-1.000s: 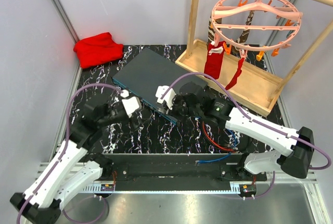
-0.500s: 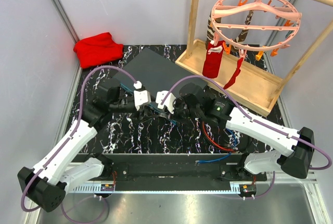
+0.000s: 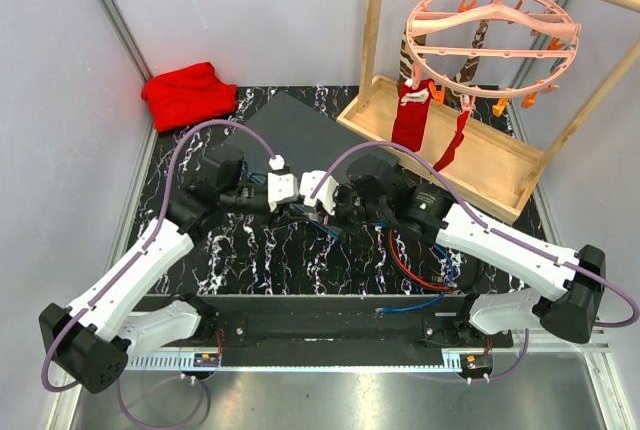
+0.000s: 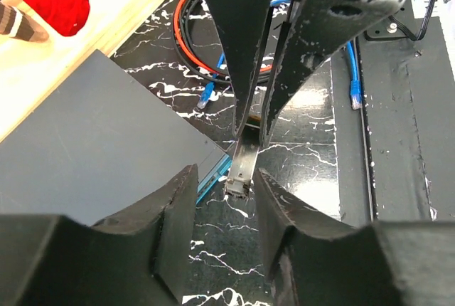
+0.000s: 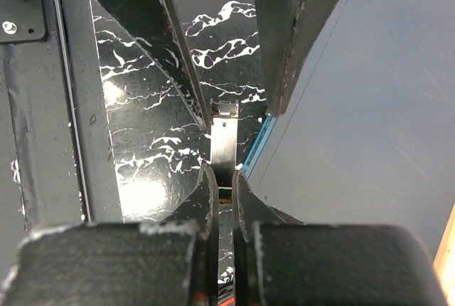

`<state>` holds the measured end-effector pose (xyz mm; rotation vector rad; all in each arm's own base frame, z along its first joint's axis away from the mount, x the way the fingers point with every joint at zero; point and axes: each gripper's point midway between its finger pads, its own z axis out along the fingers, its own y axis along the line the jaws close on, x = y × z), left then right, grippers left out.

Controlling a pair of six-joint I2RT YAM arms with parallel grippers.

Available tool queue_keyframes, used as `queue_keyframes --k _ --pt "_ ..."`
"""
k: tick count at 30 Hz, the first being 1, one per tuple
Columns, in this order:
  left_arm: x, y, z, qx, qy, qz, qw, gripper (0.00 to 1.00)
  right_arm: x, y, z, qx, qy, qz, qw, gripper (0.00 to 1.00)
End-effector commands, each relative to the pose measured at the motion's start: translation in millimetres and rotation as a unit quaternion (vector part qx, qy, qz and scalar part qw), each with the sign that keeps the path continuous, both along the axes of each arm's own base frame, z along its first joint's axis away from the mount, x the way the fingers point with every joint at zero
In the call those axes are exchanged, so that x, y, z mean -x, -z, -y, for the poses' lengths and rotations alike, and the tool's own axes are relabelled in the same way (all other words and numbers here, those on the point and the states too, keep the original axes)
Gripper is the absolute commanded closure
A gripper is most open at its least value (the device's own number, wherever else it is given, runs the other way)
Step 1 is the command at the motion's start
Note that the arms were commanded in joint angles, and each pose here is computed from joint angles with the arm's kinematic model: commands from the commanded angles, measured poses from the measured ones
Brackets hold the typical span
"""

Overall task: Insert the plug into the switch port
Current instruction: Pick up the plug from the center of the board.

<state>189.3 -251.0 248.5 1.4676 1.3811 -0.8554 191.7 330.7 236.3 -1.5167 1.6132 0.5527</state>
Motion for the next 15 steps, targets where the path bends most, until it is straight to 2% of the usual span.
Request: queue_keyframes --k 1,15 --pt "1.9 -8.8 6.2 -0.002 0.021 0.024 1.000 0.60 -1.2 -31.6 -6.0 -0.037 -0.008 0.020 0.999 1.00" --pt "1.3 6.3 6.7 -0.027 0.015 0.008 0.999 0.54 3.5 -38.4 -8.3 -0.053 -0.014 0.012 0.998 1.00"
